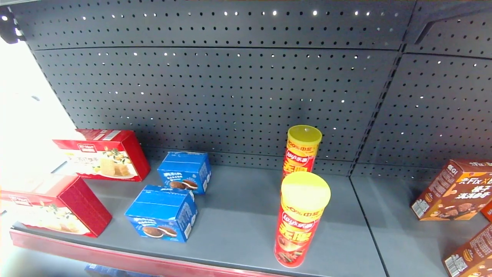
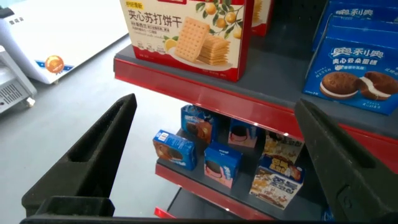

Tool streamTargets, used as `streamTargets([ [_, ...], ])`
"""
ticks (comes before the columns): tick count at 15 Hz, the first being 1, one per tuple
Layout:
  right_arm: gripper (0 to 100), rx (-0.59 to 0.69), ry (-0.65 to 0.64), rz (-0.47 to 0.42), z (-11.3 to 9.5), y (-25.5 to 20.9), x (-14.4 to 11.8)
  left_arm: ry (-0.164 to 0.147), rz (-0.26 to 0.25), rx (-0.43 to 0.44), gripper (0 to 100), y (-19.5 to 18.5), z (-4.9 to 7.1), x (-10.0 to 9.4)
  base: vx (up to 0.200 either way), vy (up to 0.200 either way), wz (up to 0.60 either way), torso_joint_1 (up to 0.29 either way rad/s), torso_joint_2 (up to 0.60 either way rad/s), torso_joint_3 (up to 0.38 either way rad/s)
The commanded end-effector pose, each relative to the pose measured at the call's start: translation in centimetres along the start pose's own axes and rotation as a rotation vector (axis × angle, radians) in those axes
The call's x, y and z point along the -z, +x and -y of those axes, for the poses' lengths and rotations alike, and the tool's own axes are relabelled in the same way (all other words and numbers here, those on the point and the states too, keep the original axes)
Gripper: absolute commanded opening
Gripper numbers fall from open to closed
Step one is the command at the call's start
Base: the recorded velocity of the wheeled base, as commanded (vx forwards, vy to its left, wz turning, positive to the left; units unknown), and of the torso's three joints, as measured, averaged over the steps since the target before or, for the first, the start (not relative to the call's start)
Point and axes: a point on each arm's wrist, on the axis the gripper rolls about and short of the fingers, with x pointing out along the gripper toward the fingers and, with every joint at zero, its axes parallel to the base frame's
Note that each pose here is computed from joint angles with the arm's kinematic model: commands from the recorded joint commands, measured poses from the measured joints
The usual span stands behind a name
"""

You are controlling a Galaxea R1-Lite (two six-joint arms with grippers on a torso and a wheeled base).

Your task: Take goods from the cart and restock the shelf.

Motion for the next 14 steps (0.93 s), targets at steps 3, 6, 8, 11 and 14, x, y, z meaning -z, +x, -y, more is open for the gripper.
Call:
streamTargets([
  [3, 100, -0.001, 0.0, -0.002, 0.0, 0.02, -0.01, -0.001, -0.002, -0.001, 100, 0.01, 0.0, 0.0, 0.0, 0.0, -0.4, 0.002, 0.0, 0.002],
  [6, 100, -0.001, 0.0, -0.003, 0.0, 0.03, -0.01, -0.001, -0.002, -0.002, 100, 0.01, 0.0, 0.0, 0.0, 0.0, 0.0, 0.0, 0.0, 0.0],
  [8, 100, -0.001, 0.0, -0.002, 0.0, 0.02, -0.01, -0.003, -0.002, -0.002, 100, 0.01, 0.0, 0.0, 0.0, 0.0, 0.0, 0.0, 0.0, 0.0],
  [11, 100, -0.001, 0.001, -0.002, 0.0, 0.02, -0.01, -0.006, -0.001, -0.007, 100, 0.01, -0.01, 0.0, 0.0, 0.0, 0.0, 0.0, 0.0, 0.0],
  [14, 100, 0.001, 0.001, -0.002, 0.0, 0.02, -0.01, 0.004, -0.002, -0.001, 100, 0.01, 0.0, 0.0, 0.0, 0.0, 0.0, 0.0, 0.0, 0.0],
])
